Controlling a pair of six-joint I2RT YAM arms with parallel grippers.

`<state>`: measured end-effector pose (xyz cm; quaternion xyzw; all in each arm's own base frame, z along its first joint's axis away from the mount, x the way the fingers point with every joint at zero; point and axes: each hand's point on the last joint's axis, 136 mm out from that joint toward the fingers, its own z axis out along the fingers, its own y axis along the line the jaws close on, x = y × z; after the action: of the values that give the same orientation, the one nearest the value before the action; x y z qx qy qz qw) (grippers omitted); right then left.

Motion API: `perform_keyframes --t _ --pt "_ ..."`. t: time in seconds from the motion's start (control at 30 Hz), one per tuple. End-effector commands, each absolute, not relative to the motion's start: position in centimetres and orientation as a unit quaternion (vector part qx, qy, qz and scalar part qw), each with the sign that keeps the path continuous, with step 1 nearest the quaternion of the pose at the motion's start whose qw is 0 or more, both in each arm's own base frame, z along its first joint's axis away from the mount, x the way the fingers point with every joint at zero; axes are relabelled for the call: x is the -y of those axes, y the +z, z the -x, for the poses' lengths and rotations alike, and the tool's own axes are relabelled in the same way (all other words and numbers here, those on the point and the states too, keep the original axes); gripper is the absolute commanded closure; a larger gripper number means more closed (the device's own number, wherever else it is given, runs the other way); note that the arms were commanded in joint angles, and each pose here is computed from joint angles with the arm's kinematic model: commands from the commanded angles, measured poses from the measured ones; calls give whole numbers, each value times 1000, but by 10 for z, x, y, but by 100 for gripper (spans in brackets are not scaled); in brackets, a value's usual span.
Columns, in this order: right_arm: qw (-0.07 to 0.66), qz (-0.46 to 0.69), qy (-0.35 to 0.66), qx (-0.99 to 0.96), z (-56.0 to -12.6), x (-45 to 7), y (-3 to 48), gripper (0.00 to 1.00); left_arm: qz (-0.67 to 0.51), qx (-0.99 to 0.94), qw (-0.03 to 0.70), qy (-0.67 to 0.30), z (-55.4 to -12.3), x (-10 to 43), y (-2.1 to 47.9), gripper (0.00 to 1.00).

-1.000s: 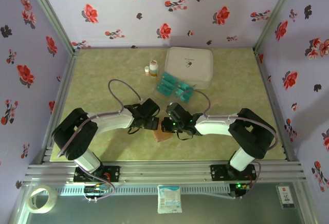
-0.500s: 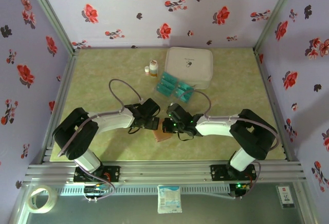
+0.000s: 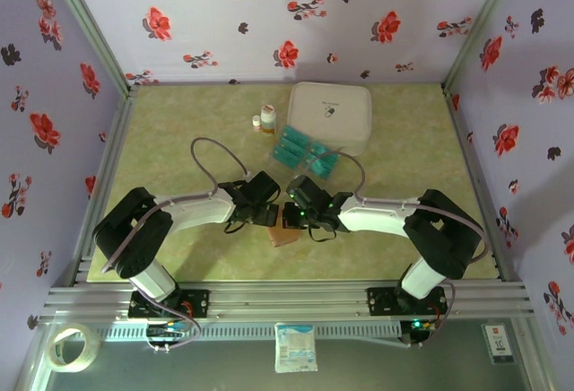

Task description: Put the credit cards into the card holder

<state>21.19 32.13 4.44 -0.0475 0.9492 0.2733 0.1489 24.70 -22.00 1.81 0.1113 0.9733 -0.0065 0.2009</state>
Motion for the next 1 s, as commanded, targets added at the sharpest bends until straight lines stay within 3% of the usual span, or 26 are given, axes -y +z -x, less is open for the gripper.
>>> perform_keyframes --t 0.0,0.5,0.97 --pt "157 51 267 -949 -220 -323 47 100 -128 -981 139 46 -221 197 -27 0" --pt "143 46 267 -952 -221 -327 32 100 -128 -981 135 47 -218 196 -30 0" --pt "133 42 250 -958 -194 -305 1 100 -125 -982 131 43 -219 199 -34 0"
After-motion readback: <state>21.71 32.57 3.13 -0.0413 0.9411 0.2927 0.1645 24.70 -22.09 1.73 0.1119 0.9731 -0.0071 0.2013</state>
